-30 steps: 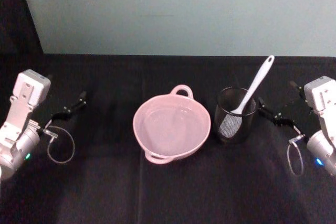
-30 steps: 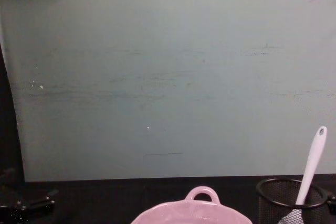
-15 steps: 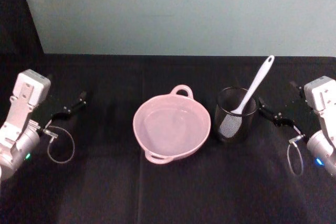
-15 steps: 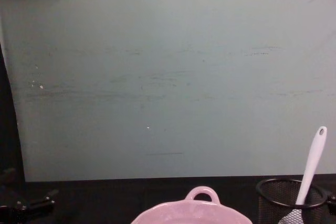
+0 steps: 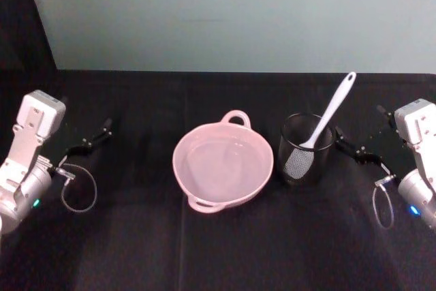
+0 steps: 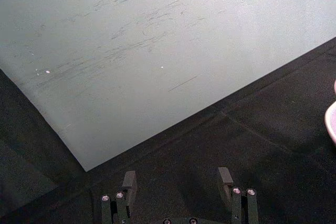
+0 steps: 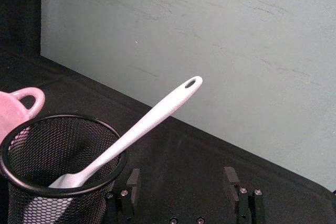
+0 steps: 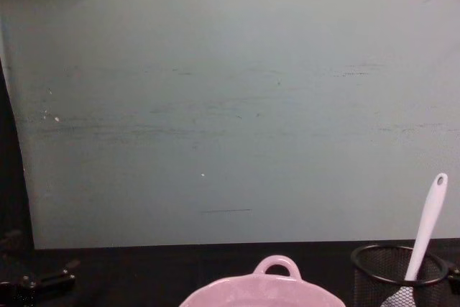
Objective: Use the one hand to pick up the spoon and stir the clear water in the bowl.
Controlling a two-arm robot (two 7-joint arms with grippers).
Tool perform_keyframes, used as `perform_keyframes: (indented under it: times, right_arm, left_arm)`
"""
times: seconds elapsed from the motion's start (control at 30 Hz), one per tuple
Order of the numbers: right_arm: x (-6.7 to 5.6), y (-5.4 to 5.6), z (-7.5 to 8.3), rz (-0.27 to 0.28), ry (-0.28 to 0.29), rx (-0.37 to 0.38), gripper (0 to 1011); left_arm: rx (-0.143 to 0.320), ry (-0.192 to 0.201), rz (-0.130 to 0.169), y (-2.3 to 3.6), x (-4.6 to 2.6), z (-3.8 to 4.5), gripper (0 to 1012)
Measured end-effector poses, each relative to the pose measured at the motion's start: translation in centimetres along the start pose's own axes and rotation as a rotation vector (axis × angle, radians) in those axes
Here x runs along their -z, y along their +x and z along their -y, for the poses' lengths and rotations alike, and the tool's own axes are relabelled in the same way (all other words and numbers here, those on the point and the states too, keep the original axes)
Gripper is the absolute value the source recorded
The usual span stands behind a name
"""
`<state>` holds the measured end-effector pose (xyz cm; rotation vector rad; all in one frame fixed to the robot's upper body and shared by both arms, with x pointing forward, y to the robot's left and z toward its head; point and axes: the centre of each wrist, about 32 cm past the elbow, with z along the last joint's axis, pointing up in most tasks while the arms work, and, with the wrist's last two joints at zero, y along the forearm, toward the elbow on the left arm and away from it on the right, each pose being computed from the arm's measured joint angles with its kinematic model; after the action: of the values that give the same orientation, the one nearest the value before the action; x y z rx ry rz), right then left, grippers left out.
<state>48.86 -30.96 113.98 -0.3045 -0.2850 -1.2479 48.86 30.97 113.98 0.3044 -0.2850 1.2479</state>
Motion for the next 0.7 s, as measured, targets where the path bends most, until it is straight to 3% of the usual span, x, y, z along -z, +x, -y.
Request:
perform_keyframes:
  times: [0.3, 0.57, 0.7]
  right_arm:
    - [-0.1, 0.0, 0.3, -0.003, 0.0, 0.001, 1003]
    - [-0.8, 0.9, 3.2, -0.04, -0.027, 0.037, 1003]
    - [-1.1, 1.4, 4.3, -0.093, -0.018, 0.05, 1003]
  left_arm:
    - [0.0, 0.0, 0.0, 0.0, 0.0, 0.0, 1011]
    - [0.0, 0.0, 0.0, 0.0, 0.0, 0.0, 1011]
    - [0.0, 0.0, 0.0, 0.0, 0.0, 0.0, 1011]
